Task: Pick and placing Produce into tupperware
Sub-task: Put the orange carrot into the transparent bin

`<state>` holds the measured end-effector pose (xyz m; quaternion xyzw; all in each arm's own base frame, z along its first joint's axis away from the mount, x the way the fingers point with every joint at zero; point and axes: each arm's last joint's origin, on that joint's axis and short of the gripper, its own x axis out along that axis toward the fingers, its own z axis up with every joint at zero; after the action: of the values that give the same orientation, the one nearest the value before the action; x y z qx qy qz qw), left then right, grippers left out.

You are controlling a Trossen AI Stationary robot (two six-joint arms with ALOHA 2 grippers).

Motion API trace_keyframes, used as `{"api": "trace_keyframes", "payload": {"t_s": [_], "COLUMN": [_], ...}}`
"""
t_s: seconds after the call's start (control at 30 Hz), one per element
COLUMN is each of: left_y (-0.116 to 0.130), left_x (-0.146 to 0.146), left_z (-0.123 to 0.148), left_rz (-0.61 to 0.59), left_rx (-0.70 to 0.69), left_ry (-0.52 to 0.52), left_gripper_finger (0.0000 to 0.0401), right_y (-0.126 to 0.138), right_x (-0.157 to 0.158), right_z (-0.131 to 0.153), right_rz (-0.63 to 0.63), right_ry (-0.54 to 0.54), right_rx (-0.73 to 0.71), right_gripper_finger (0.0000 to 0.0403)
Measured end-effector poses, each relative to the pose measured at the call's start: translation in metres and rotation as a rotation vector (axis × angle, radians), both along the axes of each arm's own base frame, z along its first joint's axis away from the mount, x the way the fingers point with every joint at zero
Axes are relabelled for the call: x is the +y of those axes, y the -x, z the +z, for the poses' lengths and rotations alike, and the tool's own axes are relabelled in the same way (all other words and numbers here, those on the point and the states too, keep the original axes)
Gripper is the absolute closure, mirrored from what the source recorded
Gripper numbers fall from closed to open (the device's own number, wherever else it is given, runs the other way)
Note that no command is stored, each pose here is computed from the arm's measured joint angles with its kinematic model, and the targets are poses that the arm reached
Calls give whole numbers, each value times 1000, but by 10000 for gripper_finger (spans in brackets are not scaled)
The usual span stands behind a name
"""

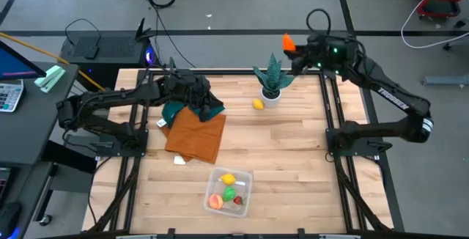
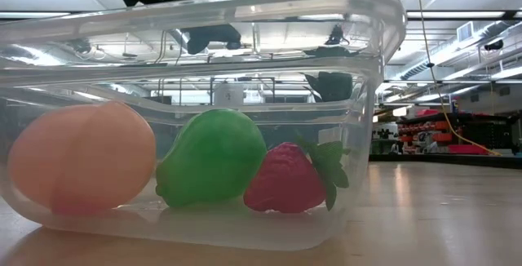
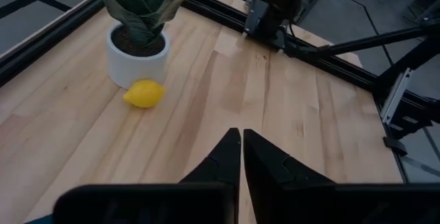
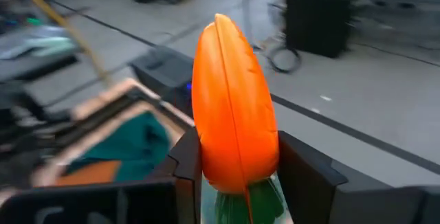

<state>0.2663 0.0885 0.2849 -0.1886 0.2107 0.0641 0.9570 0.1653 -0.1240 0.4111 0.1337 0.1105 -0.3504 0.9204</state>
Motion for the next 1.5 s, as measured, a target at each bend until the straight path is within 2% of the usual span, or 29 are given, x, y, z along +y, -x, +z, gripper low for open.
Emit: {"api": "trace_keyframes", "payload": {"t_s": [0.2,0.4,0.67,0.83,1.0,1.23,1.5], "left_y": [0,0,0,0,0,0,0], "left_x": [1,1,0,0,0,0,0], "left_z": [0,0,0,-1,-1,-1,-1], "left_rz": [-5,-8,-23,-25,-41,-43,-31], "left_rx": [0,1,8,8,10,10,8], "left_ry": [-15,-21,-50,-55,-87,-89,-55], "left_gripper_finger": [387,381,381,389,383,374,386], "right_y": [-20,-44,-67,-80,-85,-83,-75], "right_x": [33,69,122,160,198,239,290], "right_z": [10,20,12,-2,-33,-69,-104], "right_rz": [164,314,402,403,352,304,275], "right_ry": [22,95,75,24,-58,-139,-208], "right_rx": [-110,-212,-198,-187,-199,-233,-237], "right_gripper_finger": [299,299,299,299,297,296,296]}}
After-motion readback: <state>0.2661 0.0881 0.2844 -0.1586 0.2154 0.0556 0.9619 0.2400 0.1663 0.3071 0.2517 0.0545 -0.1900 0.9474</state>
